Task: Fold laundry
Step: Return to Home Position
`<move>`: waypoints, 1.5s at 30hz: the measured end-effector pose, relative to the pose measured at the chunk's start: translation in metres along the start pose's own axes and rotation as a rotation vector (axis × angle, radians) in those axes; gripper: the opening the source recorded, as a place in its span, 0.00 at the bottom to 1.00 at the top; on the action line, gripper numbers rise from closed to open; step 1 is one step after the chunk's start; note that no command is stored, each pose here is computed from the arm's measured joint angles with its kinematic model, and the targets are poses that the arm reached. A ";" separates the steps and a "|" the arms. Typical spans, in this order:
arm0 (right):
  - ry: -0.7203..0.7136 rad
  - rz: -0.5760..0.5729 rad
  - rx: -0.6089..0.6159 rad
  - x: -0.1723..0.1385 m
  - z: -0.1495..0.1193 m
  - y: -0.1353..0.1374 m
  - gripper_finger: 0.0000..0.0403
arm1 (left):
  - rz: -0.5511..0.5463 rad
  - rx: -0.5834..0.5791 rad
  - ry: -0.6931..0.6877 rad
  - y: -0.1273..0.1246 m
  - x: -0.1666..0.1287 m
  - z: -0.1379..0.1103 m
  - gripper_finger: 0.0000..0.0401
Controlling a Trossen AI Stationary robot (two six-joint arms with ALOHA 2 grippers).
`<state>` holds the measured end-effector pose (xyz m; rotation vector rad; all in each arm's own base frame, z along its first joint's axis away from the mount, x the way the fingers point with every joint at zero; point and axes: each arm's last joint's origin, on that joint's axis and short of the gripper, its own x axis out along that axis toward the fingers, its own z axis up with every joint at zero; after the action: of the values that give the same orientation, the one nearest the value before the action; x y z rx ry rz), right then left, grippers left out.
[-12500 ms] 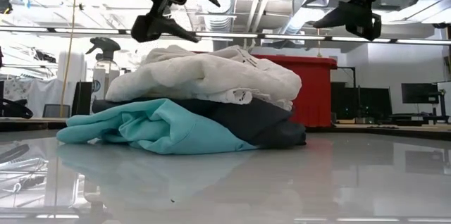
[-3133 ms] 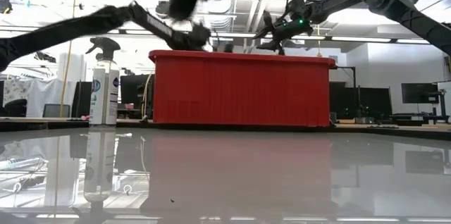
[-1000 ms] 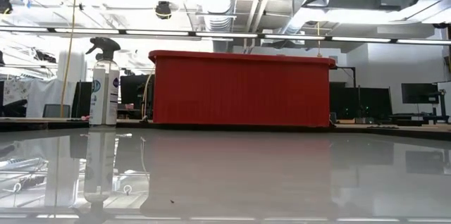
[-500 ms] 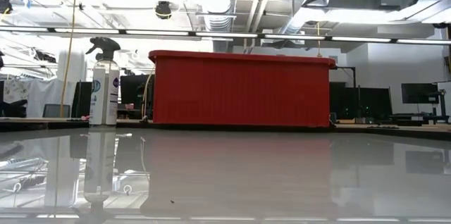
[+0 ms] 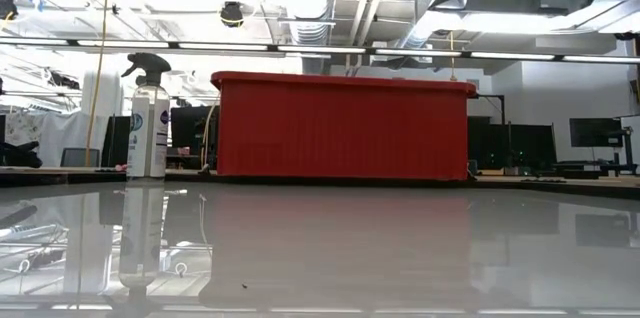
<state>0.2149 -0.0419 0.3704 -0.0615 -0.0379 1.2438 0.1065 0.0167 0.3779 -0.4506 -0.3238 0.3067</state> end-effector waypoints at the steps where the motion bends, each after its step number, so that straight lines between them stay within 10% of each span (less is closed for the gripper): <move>1: 0.001 -0.004 -0.007 -0.001 -0.003 -0.005 0.55 | 0.018 -0.015 -0.002 0.006 -0.004 -0.009 0.66; 9: -0.011 -0.022 0.279 -0.007 -0.035 -0.049 0.55 | 0.120 -0.146 0.017 0.033 -0.020 -0.051 0.66; 13: -0.005 -0.024 0.074 -0.007 -0.045 -0.075 0.55 | 0.123 -0.154 0.023 0.035 -0.021 -0.055 0.66; 19: -0.014 0.079 0.023 0.023 0.016 -0.084 0.55 | 0.059 -0.175 0.018 0.032 -0.022 -0.051 0.66; 31: 0.061 0.425 0.439 0.090 0.119 0.013 0.55 | -0.139 -0.290 -0.039 0.022 -0.023 -0.039 0.66; 36: 0.022 0.579 0.177 0.097 0.148 0.073 0.55 | -0.079 -0.283 -0.075 0.024 -0.023 -0.038 0.66; 41: 0.115 0.310 -0.244 0.094 0.159 0.113 0.55 | 0.055 -0.213 -0.150 0.028 -0.023 -0.037 0.66; 45: 0.111 -0.251 -0.129 0.097 0.168 0.108 0.55 | 0.172 -0.163 -0.206 0.032 -0.024 -0.035 0.66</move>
<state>0.1335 0.0892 0.5300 -0.2312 -0.0288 0.9844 0.0915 0.0221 0.3274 -0.6103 -0.5143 0.4986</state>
